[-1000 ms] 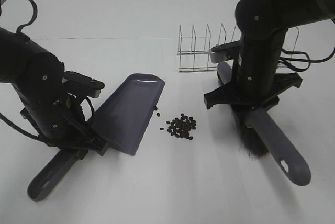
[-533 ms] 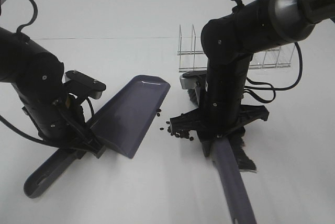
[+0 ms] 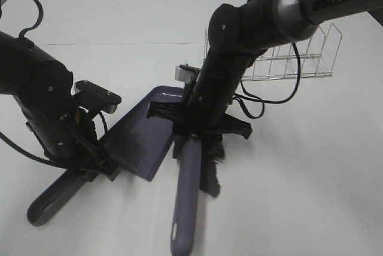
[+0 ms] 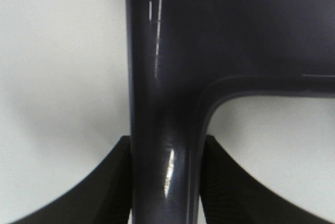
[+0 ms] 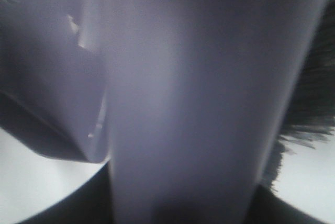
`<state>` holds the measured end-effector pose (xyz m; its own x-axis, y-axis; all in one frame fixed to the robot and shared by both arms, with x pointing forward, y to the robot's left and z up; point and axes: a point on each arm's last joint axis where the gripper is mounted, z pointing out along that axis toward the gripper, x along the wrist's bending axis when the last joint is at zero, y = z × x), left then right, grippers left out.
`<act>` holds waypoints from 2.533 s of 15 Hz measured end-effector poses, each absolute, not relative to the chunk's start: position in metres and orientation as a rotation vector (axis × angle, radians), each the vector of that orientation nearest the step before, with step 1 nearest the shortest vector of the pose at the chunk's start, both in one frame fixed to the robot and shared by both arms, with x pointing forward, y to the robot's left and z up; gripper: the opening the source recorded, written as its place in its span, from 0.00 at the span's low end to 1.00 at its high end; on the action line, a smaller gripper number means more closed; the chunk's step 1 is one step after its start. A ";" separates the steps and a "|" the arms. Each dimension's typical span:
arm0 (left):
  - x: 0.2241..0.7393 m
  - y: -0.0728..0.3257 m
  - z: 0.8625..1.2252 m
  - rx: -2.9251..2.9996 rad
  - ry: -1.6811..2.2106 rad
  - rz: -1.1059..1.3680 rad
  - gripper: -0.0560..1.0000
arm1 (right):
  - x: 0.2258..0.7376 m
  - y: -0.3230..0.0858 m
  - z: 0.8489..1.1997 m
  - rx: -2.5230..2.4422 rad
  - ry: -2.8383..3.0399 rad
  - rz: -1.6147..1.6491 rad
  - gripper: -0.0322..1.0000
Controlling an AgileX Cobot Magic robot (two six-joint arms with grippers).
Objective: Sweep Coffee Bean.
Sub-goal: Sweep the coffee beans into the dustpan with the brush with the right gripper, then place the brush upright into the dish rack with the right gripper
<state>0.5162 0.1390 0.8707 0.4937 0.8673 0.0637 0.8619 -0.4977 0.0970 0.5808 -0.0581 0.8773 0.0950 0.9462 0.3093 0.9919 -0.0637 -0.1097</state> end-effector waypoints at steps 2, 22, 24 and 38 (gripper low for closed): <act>0.516 0.139 0.871 2.670 1.547 0.161 0.35 | 0.597 -0.043 0.889 -2.059 -1.874 -0.338 0.31; 0.516 0.139 0.871 2.666 1.548 0.156 0.35 | 0.596 -0.090 0.952 -1.935 -2.555 0.120 0.31; 0.516 0.139 0.871 2.666 1.549 0.155 0.35 | 0.596 -0.090 0.952 -1.935 -2.556 0.120 0.31; 0.512 0.131 0.870 2.515 1.705 0.021 0.35 | 0.570 -0.141 0.986 -1.963 -2.519 0.105 0.31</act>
<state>0.5118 0.1314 0.8698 0.3717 0.9272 -0.0466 0.9258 -0.3665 0.0930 0.5700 -0.1413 0.9864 -0.2440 0.9662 -0.0828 0.9698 0.2433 -0.0185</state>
